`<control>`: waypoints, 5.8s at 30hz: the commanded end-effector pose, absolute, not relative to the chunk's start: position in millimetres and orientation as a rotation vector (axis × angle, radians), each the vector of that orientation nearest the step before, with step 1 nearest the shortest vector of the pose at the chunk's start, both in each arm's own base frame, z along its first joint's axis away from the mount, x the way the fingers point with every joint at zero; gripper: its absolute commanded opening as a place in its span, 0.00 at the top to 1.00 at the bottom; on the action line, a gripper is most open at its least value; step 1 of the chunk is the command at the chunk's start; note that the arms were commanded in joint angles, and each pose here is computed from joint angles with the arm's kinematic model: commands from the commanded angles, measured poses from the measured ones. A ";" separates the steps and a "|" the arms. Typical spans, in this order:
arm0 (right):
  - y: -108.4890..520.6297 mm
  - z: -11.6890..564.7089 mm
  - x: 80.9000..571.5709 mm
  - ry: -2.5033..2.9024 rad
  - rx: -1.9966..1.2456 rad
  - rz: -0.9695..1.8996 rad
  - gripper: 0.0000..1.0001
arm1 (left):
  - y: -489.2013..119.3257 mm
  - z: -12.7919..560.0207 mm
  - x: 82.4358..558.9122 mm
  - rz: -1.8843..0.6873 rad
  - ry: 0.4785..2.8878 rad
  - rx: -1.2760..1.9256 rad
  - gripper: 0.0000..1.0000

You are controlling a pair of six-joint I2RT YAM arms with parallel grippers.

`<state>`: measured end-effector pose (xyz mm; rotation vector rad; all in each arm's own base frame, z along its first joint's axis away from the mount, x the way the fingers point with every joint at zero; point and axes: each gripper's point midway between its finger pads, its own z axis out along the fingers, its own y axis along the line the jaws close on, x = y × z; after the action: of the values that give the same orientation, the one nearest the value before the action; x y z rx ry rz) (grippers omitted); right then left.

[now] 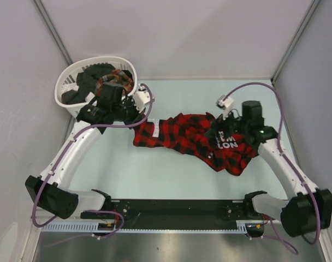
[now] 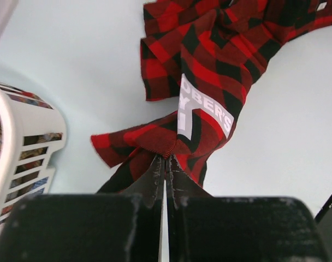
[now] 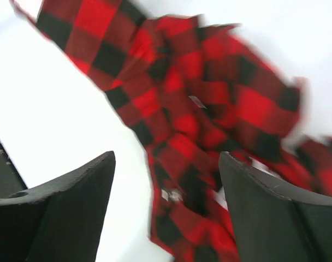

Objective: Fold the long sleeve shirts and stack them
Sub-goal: Flatten the shirt out

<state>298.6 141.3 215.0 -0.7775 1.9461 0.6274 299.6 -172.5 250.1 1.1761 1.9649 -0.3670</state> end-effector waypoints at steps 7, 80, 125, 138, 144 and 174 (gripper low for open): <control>256.1 202.1 345.7 1.827 -0.873 0.650 0.12 | -170.2 296.8 297.4 -0.299 1.802 1.201 0.96; 12.5 273.6 287.0 1.920 -0.403 0.436 1.00 | -291.9 51.9 420.2 -0.826 2.226 1.334 0.49; -12.5 205.6 243.2 2.047 -0.613 0.382 1.00 | -289.1 49.3 302.8 -0.840 2.076 1.855 0.41; -10.2 207.3 247.2 2.033 -0.597 0.429 1.00 | -253.4 100.3 257.5 -0.974 2.090 1.786 0.87; -9.3 213.1 251.3 2.010 -0.587 0.442 1.00 | -250.8 102.9 244.4 -1.000 2.139 1.712 0.87; -48.5 427.1 349.7 1.527 -0.207 0.411 1.00 | -183.7 302.8 380.0 -0.399 1.859 0.910 1.00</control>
<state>331.7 -35.4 326.8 -0.2083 1.7647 0.5171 365.3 -194.5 237.2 1.0134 1.9929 -0.5333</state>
